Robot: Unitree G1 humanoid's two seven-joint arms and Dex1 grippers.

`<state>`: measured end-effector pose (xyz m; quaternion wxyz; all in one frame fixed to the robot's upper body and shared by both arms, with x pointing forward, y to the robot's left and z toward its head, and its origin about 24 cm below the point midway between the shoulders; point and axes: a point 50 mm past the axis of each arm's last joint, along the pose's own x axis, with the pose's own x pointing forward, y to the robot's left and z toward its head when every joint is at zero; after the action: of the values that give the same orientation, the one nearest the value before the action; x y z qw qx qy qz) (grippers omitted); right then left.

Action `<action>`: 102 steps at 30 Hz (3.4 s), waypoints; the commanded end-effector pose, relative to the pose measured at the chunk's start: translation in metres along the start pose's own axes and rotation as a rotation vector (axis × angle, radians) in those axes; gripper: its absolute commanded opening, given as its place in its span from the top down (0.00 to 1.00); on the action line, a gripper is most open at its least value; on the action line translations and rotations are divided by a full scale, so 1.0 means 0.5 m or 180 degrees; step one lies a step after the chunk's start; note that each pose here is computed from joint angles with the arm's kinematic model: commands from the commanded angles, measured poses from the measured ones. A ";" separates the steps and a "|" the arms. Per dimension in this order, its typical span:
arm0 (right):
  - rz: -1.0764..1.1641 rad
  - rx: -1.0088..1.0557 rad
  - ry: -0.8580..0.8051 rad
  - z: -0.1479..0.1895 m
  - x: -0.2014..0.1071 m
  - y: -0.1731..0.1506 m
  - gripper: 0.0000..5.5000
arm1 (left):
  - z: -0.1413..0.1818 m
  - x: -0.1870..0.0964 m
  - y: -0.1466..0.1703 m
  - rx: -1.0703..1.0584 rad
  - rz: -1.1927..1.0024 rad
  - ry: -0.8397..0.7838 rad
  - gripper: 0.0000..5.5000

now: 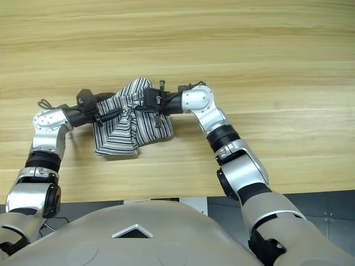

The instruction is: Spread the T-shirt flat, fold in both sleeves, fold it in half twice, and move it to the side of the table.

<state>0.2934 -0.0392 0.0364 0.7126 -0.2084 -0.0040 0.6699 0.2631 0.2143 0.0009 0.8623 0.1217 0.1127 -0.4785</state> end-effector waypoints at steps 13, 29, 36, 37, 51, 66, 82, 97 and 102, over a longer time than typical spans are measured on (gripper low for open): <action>-0.0379 -0.0152 0.0381 -0.015 0.017 -0.043 0.97 | 0.013 0.013 -0.003 0.0073 -0.0058 -0.0058 0.52; -0.0685 0.0077 0.0402 -0.035 0.037 -0.029 0.60 | 0.126 -0.009 0.059 -0.0186 0.0258 -0.0971 0.52; -0.0608 0.0149 0.0446 -0.046 0.045 -0.011 0.37 | 0.187 -0.033 0.020 -0.0183 0.0027 -0.1273 0.52; -0.0620 0.0150 0.0457 -0.047 0.045 -0.011 0.35 | 0.170 -0.033 -0.007 -0.0127 -0.0192 -0.1106 0.52; -0.0938 0.0214 0.0526 -0.050 0.033 -0.031 0.20 | 0.011 -0.056 -0.181 0.0466 -0.1355 0.0455 0.52; -0.0829 0.0237 0.0554 -0.059 0.036 -0.015 0.20 | 0.034 -0.042 -0.133 0.0375 -0.0846 0.0111 0.52; -0.0881 0.0263 0.0489 -0.060 0.031 -0.014 0.20 | -0.026 -0.070 0.018 -0.0089 0.0541 0.0212 0.52; -0.2088 0.1002 0.0689 -0.059 -0.047 -0.122 0.20 | -0.048 -0.055 0.003 0.0153 0.0370 0.0335 0.52; -0.2291 0.0709 0.1227 -0.084 -0.070 -0.122 0.20 | -0.045 -0.052 0.004 0.0163 0.0370 0.0304 0.52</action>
<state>0.3560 -0.0825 0.0223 0.9090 -0.2116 0.1318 0.3340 0.2523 0.2470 -0.0046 0.8866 0.1719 0.1120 -0.4145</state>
